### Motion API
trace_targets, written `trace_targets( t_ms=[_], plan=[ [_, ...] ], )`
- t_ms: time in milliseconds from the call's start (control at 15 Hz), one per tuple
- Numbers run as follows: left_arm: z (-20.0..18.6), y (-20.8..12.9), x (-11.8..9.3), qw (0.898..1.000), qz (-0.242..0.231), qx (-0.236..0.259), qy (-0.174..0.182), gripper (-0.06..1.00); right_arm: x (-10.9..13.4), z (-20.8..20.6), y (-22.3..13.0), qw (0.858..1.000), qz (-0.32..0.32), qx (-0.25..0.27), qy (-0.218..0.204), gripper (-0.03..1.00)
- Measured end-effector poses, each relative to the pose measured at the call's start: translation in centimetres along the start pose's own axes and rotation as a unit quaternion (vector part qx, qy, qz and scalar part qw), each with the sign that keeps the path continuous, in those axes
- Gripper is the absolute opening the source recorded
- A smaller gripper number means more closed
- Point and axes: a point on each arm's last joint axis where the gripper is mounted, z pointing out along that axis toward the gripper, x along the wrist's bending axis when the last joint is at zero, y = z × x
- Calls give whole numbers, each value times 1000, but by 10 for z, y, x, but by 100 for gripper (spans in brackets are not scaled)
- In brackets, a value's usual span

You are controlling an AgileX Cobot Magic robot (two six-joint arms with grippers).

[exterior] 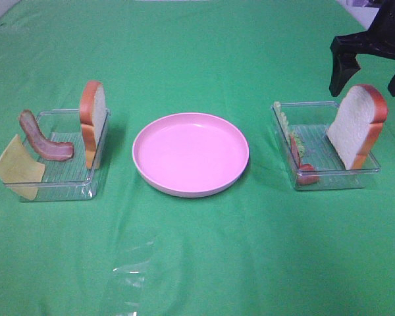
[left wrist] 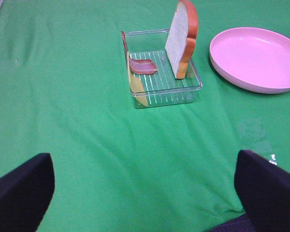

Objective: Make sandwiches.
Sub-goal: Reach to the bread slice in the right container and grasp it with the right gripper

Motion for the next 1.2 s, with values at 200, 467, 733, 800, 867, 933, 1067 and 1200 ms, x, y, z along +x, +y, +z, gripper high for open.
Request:
trace_targets(
  t_ms=[200,467,733,800,867,933,1067,1200],
  plan=[
    [0,0,0,1000,0,0,0,93,0,0,1,1000,-1,0,0,94],
    [0,0,0,1000,0,0,0,93,-1,10,3,1000,-6,10,1,94],
    [0,0,0,1000,0,0,0,93,-2,45,6,999,-7,51,3,93],
    [0,0,0,1000,0,0,0,93,-3,52,7,998,-7,59,4,92],
    [0,0,0,1000,0,0,0,93,-3,57,7,998,-7,65,4,89],
    [0,0,0,1000,0,0,0,93,-3,60,7,998,-7,69,4,86],
    [0,0,0,1000,0,0,0,93,-3,60,7,998,-7,69,4,80],
    [0,0,0,1000,0,0,0,93,-3,61,7,998,-7,69,4,73]
  ],
)
